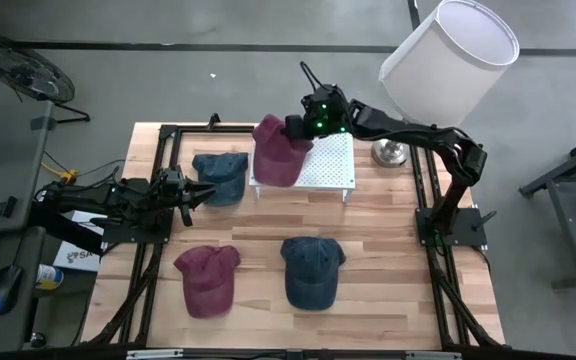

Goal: Pick & Place hat
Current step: Put the right red cap on the shelf, then put the bottom blue cap on the shelf

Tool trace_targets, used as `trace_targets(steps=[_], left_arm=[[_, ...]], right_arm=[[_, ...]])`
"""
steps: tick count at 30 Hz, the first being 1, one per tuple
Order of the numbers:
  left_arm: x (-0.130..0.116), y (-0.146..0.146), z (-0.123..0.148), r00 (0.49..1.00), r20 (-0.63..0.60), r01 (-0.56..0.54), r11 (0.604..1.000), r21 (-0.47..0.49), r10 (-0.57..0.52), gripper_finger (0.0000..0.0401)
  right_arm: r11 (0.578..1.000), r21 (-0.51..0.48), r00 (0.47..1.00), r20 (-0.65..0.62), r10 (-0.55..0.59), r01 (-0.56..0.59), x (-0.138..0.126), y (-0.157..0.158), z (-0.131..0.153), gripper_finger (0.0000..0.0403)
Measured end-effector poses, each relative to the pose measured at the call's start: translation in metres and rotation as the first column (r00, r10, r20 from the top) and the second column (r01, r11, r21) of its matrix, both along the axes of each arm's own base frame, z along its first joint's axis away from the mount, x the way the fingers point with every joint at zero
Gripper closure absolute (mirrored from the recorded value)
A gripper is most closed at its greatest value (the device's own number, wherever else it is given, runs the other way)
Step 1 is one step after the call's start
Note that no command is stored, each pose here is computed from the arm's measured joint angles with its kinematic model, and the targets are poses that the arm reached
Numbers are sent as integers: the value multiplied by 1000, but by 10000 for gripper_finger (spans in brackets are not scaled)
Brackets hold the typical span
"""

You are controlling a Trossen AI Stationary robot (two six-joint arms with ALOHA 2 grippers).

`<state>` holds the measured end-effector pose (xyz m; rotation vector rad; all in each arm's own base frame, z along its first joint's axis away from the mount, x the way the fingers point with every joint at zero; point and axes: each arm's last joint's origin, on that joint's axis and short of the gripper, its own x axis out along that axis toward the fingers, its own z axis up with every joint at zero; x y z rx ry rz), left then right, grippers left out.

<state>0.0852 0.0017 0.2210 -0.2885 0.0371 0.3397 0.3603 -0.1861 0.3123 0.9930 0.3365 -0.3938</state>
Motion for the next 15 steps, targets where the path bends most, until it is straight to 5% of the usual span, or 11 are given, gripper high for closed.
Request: trace_targets(steps=[15], left_arm=[[0,0,0,1000,0,0,1000,0,0,311]], right_arm=[[997,-81,998,60,12,-7,-12,-3,21,229]])
